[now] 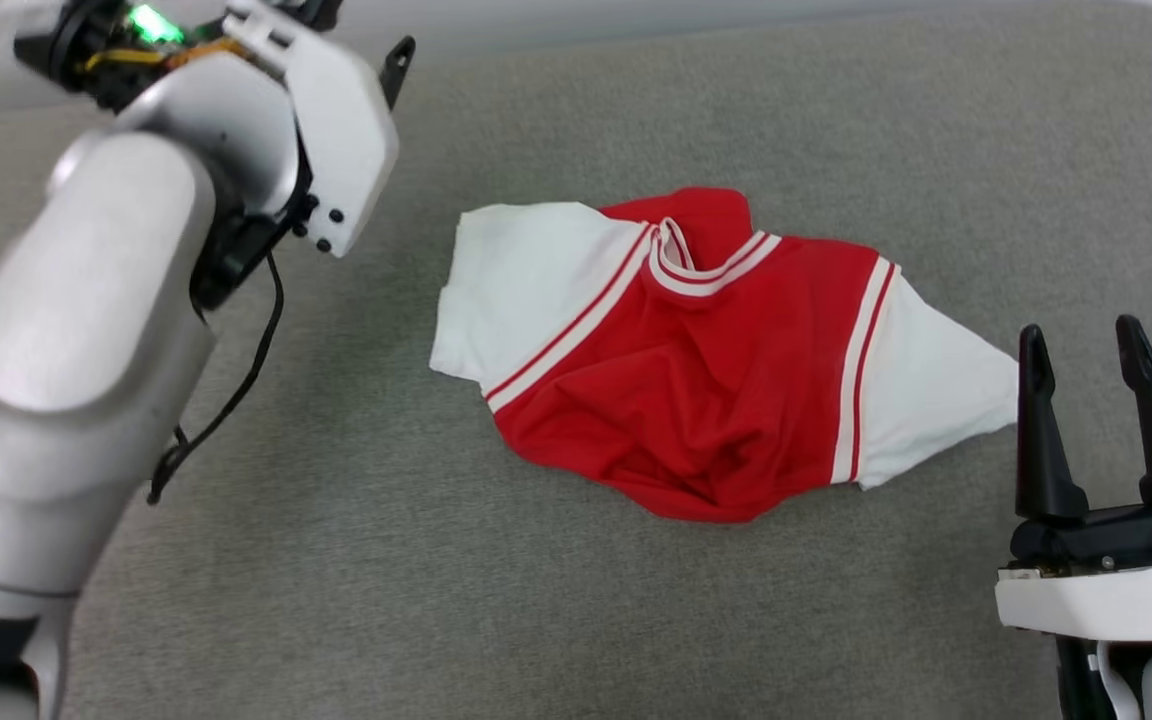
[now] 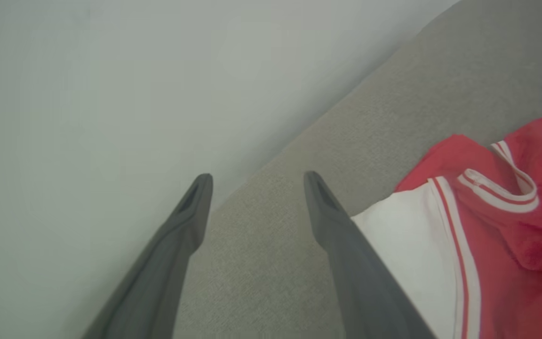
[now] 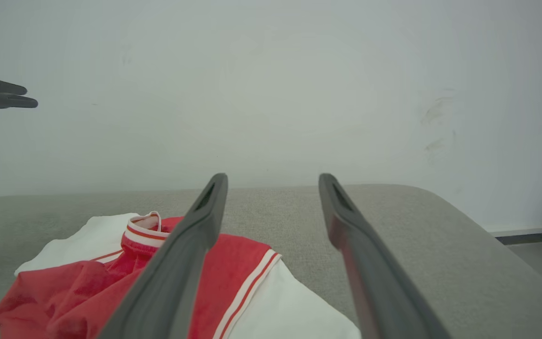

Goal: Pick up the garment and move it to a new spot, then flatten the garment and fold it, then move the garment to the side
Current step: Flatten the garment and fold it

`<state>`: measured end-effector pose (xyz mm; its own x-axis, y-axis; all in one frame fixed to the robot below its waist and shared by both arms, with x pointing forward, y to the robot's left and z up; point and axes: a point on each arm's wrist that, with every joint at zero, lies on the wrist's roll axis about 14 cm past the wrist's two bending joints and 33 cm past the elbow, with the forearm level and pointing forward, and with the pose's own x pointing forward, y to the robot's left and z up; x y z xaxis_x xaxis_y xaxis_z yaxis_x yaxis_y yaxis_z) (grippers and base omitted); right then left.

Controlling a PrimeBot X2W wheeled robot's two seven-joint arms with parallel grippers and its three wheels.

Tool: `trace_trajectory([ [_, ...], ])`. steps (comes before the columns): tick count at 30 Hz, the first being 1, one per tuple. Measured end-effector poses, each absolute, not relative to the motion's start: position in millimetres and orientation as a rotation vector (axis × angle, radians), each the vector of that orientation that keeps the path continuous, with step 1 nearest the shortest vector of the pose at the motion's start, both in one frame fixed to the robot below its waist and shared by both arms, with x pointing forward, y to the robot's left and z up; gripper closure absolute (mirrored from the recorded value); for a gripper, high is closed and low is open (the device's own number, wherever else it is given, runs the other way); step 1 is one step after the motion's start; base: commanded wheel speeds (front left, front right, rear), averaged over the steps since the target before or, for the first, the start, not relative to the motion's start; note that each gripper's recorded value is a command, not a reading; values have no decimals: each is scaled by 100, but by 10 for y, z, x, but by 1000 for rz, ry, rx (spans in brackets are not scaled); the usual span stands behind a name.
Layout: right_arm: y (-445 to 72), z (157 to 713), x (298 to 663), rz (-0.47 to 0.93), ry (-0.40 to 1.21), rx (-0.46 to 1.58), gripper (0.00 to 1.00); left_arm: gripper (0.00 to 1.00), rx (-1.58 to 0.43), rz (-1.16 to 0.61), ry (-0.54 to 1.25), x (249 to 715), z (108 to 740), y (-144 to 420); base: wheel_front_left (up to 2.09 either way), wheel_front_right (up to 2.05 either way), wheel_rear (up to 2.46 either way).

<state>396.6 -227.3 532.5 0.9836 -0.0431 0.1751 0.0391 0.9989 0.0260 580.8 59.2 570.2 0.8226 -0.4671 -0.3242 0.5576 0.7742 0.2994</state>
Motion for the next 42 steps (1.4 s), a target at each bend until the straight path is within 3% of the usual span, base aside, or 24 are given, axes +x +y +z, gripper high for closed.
trace_trajectory([
  [6, -2269, 5222, 3979, -65, -150, 35, 0, 0, 496, -697, 472, 5854, 5349, 252, 0, 0, 0],
  [18, -2342, 4970, 4092, -93, -81, 35, 0, 0, 707, -849, 934, 5737, 4216, 92, 0, 0, 0],
  [28, -2368, 4806, 4147, -100, -35, 28, 0, 0, 818, -889, 1051, 5717, 3746, 132, 0, 0, 0],
  [29, -2365, 4802, 4149, -100, -34, 29, 0, 72, 814, -889, 1054, 5712, 3747, 142, 0, 0, 0],
  [30, -2365, 4802, 4150, -99, -35, 29, 0, 100, 812, -892, 1052, 5703, 3760, 143, 0, 0, 0],
  [42, -2249, 4971, 4061, -66, -80, 27, 0, 100, 729, -904, 815, 5519, 4446, 258, 0, 0, 0],
])
